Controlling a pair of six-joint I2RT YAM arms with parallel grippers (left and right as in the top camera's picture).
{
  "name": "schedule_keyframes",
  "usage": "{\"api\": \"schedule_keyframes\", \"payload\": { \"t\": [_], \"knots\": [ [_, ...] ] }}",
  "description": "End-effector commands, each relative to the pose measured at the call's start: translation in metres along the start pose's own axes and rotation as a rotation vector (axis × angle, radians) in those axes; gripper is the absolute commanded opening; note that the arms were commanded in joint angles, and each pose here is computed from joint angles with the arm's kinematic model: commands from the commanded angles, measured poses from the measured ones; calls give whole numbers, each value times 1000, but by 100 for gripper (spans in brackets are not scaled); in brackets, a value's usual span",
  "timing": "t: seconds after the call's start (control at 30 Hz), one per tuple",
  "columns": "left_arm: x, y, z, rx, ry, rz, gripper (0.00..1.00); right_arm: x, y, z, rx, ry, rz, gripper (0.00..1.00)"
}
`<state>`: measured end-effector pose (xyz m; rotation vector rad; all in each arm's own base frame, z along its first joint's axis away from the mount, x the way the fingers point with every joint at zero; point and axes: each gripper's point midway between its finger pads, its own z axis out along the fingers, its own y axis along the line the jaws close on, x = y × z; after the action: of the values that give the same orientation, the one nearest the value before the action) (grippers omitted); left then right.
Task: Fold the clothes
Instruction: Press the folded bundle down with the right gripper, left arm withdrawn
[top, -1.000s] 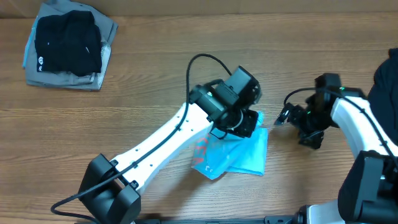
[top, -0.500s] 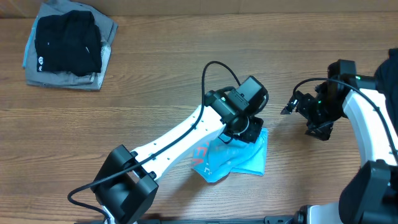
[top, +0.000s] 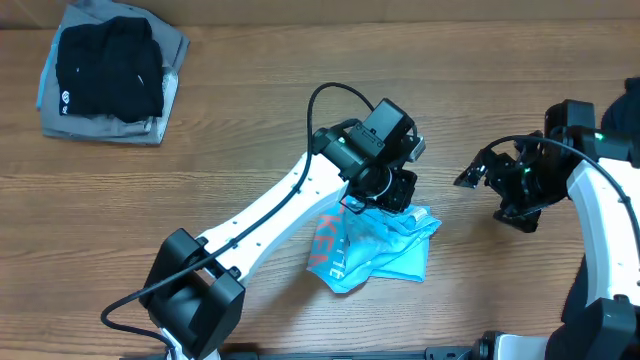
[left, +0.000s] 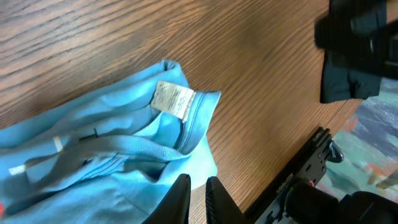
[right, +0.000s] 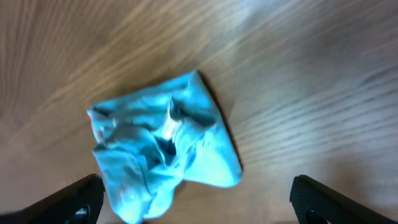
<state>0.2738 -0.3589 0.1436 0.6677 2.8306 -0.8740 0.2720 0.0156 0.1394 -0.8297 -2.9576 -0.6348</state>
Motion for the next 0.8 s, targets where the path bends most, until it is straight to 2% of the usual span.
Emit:
{"api": "schedule_keyframes", "payload": {
  "t": [0.0, 0.13, 0.17, 0.2, 0.3, 0.33, 0.37, 0.4, 0.63, 0.77],
  "knots": [
    [-23, 21, -46, 2, -70, -54, 13, 13, 13, -8, -15, 16, -92, 100],
    [-15, 72, -70, -55, -30, -196, 17, 16, 19, -5, -15, 22, -115, 100],
    [-10, 84, -75, -67, -12, -233, 23, 16, 20, -5, -17, 20, -117, 100],
    [-6, 91, -78, -76, 0, -251, 50, 16, 22, -5, -26, 19, -122, 100],
    [3, 108, -88, -92, 30, -261, 56, 20, 29, -4, -57, 34, -129, 100],
    [5, 111, -89, -95, 34, -257, 67, 21, 31, -4, -58, 37, -134, 100],
    [6, 114, -91, -99, 38, -256, 96, 22, 31, -3, -57, 41, -139, 100],
    [7, 118, -92, -115, 40, -263, 100, 24, 32, -2, -55, 48, -144, 100],
    [36, 153, -101, -340, 125, -293, 100, 50, 46, 9, -28, 116, -206, 100],
    [44, 196, -124, -615, 84, -441, 100, 69, 62, 20, 6, 141, -253, 100]
  ]
}}
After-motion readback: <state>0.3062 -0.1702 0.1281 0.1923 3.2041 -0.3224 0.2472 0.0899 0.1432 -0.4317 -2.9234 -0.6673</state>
